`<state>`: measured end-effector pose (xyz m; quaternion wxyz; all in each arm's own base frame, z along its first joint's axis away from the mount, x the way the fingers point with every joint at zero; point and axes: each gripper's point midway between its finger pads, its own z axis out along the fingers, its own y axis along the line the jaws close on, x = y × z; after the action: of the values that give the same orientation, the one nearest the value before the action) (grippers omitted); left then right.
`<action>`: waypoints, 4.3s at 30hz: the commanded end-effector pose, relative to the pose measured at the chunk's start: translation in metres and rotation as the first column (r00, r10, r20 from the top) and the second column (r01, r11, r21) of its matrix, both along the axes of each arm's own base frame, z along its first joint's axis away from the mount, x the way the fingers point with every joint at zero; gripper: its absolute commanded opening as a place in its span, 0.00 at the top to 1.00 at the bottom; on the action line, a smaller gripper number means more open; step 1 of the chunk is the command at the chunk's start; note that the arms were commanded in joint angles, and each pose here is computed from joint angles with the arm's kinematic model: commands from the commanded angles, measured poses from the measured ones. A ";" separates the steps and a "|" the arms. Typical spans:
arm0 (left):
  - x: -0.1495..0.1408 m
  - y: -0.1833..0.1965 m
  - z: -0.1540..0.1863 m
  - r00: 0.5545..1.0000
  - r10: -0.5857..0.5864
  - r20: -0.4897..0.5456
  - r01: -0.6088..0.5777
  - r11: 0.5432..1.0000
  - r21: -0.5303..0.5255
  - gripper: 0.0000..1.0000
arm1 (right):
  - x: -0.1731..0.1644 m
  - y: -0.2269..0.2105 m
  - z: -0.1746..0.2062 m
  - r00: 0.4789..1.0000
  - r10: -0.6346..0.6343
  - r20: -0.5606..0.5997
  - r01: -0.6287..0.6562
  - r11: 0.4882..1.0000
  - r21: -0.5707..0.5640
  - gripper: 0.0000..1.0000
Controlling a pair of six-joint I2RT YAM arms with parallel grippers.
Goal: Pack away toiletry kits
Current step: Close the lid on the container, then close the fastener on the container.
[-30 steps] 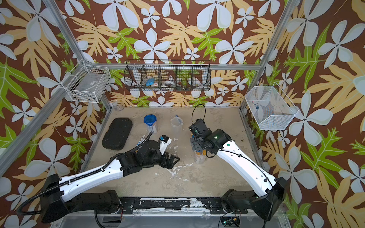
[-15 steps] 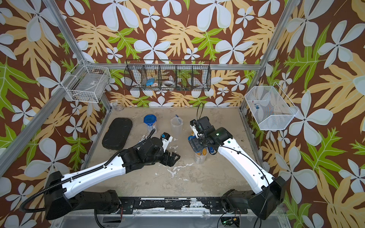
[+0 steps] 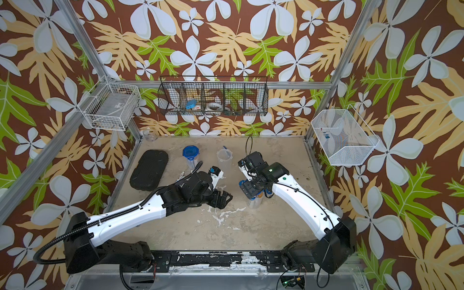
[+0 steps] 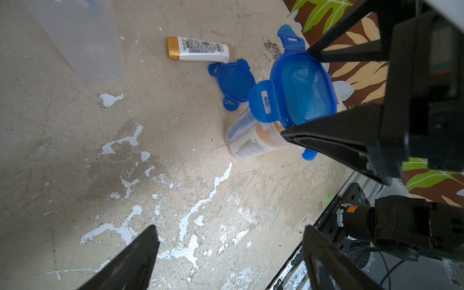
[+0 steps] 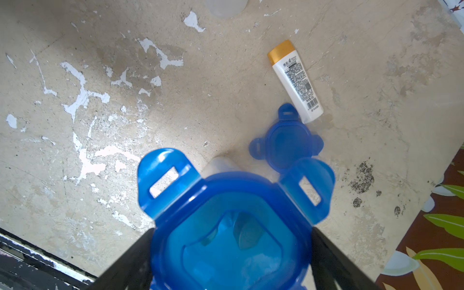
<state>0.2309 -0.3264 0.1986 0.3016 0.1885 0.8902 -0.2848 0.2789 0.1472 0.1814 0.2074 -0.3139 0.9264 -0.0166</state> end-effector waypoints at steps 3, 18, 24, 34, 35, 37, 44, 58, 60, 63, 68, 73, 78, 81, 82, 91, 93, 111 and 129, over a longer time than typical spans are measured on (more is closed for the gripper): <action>0.003 0.002 -0.003 1.000 0.015 0.004 -0.015 1.000 0.008 0.10 | -0.004 -0.006 -0.006 1.000 0.002 -0.019 -0.002 1.000 -0.013 0.43; 0.008 -0.002 -0.003 1.000 0.026 0.004 -0.026 1.000 -0.001 0.10 | -0.001 -0.017 -0.024 0.998 0.019 -0.053 -0.021 0.999 -0.043 0.42; 0.008 -0.002 -0.005 1.000 0.027 0.001 -0.027 1.000 0.003 0.10 | 0.000 -0.013 -0.030 0.997 0.036 -0.062 -0.038 0.999 -0.032 0.41; 0.010 -0.002 -0.003 0.999 0.032 0.005 -0.032 0.999 -0.001 0.09 | -0.001 -0.023 -0.037 0.998 0.008 -0.060 -0.012 0.998 -0.066 0.23; 0.010 -0.002 -0.002 0.999 0.031 0.006 -0.031 1.000 -0.003 0.10 | -0.001 -0.023 -0.037 0.998 0.007 -0.059 -0.011 0.998 -0.066 0.20; 0.011 -0.003 -0.002 1.000 0.031 0.006 -0.031 1.000 -0.003 0.10 | -0.001 -0.024 -0.036 0.998 0.007 -0.056 -0.010 0.998 -0.064 0.16; 0.011 -0.006 0.001 1.000 0.027 0.005 -0.027 1.000 -0.009 0.10 | -0.001 -0.025 -0.032 0.999 0.003 -0.045 -0.006 0.998 -0.063 0.00; 0.016 -0.009 0.009 0.999 0.039 0.000 -0.039 0.999 0.000 0.07 | -0.002 -0.016 -0.016 1.000 0.008 -0.028 -0.008 1.000 0.000 0.00; 0.021 -0.011 0.010 0.999 0.052 -0.009 -0.051 0.998 0.036 0.06 | -0.004 -0.015 -0.012 1.000 0.013 -0.024 -0.012 1.000 0.017 0.00; 0.028 -0.013 0.013 0.997 0.075 -0.025 -0.073 0.994 0.084 0.05 | -0.005 -0.014 -0.003 1.000 0.009 -0.009 -0.008 0.999 0.037 0.00; 0.037 -0.022 0.014 0.994 0.094 -0.054 -0.086 0.987 0.132 0.05 | -0.003 -0.016 0.004 1.000 -0.021 0.007 0.021 0.999 0.044 0.00; 0.047 -0.041 0.008 0.992 0.091 -0.089 -0.077 0.985 0.155 0.07 | 0.012 -0.038 0.013 0.977 -0.213 -0.036 0.215 0.957 0.193 0.00; 0.056 -0.060 0.003 0.991 0.069 -0.118 -0.047 0.983 0.175 0.15 | 0.016 -0.066 0.019 0.926 -0.370 -0.077 0.370 0.843 0.390 0.03; 0.062 -0.067 -0.003 0.990 0.068 -0.121 -0.042 0.977 0.208 0.19 | 0.007 -0.065 0.012 0.921 -0.374 -0.111 0.386 0.830 0.402 0.05; 0.064 -0.067 -0.006 0.990 0.073 -0.123 -0.045 0.974 0.220 0.21 | 0.003 -0.065 0.008 0.918 -0.376 -0.130 0.395 0.827 0.400 0.07; 0.061 -0.082 -0.017 0.985 0.059 -0.159 -0.024 0.977 0.213 0.32 | -0.024 -0.057 -0.008 0.879 -0.418 -0.229 0.476 0.737 0.480 0.18; 0.060 -0.082 -0.020 0.984 0.058 -0.166 -0.021 0.976 0.215 0.33 | -0.028 -0.055 -0.014 0.875 -0.416 -0.248 0.483 0.728 0.486 0.19; 0.050 -0.082 -0.033 0.981 0.052 -0.186 -0.008 0.972 0.234 0.39 | -0.013 -0.070 -0.031 0.856 -0.463 -0.229 0.515 0.732 0.446 0.31; 0.056 -0.077 -0.004 0.986 0.086 -0.140 -0.049 0.968 0.247 0.36 | -0.010 -0.080 0.007 0.865 -0.482 -0.135 0.489 0.756 0.436 0.33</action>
<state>0.2868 -0.4110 0.1899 0.2162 0.1787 0.9403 -0.1929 0.2765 0.0714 0.1864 0.2651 -0.0052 0.9501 0.1643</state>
